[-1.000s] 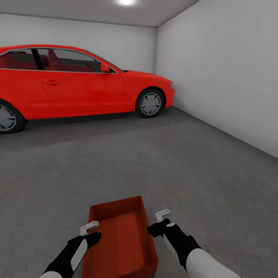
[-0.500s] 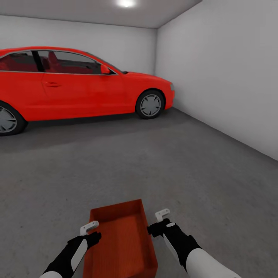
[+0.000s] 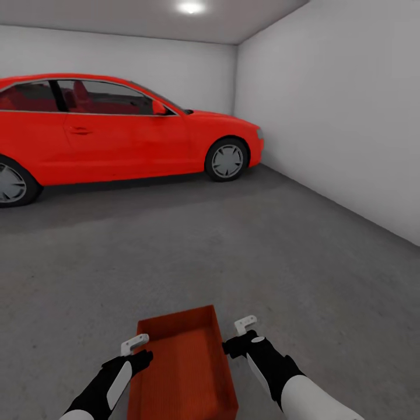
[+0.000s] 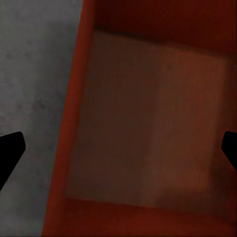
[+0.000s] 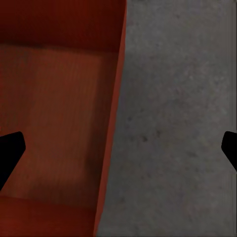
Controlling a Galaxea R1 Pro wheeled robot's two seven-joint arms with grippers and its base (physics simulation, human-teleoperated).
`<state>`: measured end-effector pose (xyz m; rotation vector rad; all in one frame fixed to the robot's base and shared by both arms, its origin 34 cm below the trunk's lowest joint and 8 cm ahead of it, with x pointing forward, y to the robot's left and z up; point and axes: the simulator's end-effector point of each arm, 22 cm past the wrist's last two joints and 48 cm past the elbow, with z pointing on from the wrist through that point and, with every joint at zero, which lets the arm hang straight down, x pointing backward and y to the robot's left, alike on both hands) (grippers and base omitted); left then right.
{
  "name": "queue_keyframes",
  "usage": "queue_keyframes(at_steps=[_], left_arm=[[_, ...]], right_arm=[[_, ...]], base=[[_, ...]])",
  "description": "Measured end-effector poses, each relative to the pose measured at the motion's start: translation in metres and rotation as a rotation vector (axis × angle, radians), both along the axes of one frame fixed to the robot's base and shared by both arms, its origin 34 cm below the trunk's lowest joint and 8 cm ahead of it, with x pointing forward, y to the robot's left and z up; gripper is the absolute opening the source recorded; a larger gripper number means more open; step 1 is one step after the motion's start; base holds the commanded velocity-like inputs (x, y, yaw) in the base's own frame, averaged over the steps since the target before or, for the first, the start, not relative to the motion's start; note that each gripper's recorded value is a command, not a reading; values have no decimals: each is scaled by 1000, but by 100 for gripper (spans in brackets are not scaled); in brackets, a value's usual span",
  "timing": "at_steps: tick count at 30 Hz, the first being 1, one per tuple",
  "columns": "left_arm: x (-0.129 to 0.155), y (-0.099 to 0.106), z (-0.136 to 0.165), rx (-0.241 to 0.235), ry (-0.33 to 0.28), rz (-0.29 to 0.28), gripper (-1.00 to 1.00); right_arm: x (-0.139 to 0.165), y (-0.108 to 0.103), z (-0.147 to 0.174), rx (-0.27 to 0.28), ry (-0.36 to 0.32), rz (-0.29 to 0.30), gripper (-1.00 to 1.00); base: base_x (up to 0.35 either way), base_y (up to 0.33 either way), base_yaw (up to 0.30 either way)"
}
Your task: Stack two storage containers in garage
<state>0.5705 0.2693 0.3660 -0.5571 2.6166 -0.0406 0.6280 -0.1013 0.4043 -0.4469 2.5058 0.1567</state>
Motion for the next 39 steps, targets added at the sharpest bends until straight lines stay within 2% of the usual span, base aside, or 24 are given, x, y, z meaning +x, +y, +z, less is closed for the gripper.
queue_keyframes(at_steps=[39], left_arm=[[1,1,2,0,-2,2,100]], right_arm=[[0,1,2,1,1,0,100]], base=[[0,0,0]])
